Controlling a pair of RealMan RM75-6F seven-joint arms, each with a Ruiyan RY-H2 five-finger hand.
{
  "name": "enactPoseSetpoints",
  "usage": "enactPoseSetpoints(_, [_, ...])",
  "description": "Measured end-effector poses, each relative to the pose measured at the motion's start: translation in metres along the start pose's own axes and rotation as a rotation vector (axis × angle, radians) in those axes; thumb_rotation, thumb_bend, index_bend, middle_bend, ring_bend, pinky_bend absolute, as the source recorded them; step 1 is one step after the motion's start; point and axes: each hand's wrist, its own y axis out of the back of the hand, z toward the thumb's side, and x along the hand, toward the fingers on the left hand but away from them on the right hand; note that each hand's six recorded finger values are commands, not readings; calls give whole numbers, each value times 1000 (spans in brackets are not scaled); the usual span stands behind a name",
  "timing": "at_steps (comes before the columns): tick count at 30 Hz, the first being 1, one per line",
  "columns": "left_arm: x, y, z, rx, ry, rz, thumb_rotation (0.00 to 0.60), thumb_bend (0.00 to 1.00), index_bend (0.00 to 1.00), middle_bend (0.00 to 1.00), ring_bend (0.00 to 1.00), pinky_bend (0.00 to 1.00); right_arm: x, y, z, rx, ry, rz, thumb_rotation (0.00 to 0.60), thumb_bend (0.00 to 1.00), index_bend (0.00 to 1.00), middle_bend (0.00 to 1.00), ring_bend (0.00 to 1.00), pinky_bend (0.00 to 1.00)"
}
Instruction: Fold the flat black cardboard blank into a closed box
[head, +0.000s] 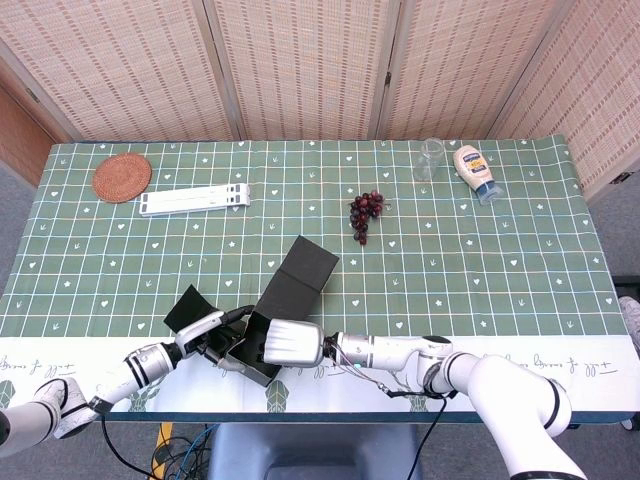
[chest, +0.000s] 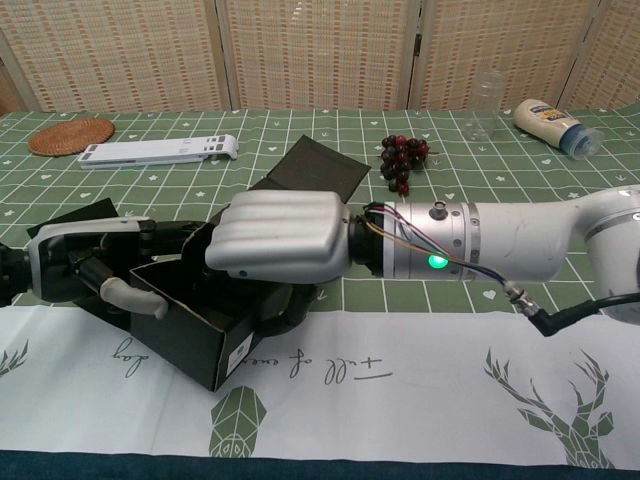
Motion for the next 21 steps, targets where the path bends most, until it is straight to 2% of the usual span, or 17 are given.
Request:
enactPoseSetpoints(3, [0,0,1,-1,-2,4,600,135,110,82,622,854,1,0,-1,4,1,3,600,505,723,717,832,1000])
enactPoseSetpoints(6, [1,0,1,-1,-2,7,600,135,110,82,623,854,4,0,-2,-1,0,10,600,482,664,612,832,1000])
enactPoseSetpoints(10, [2,0,0,-3,2,16,600,135,110,82,623,855,7,2,-5,7,-12,14,600,359,384,386,824,1000])
enactPoseSetpoints(14, [2,1,-1,-4,2,29,600,135,110,82,623,855,11,5,-8,10,-35,10,600,313,205,267,800,1000])
enactPoseSetpoints(17, [2,2,0,2,1,38,600,135,108,82,620,856,15,8,-11,3,-60,7,600,298,122,225,787,1000])
enactPoseSetpoints(21, [2,4,2,25,-1,56,600,135,85,82,575,854,22,13,-16,-7,-95,5,600,292,76,199,774,1000])
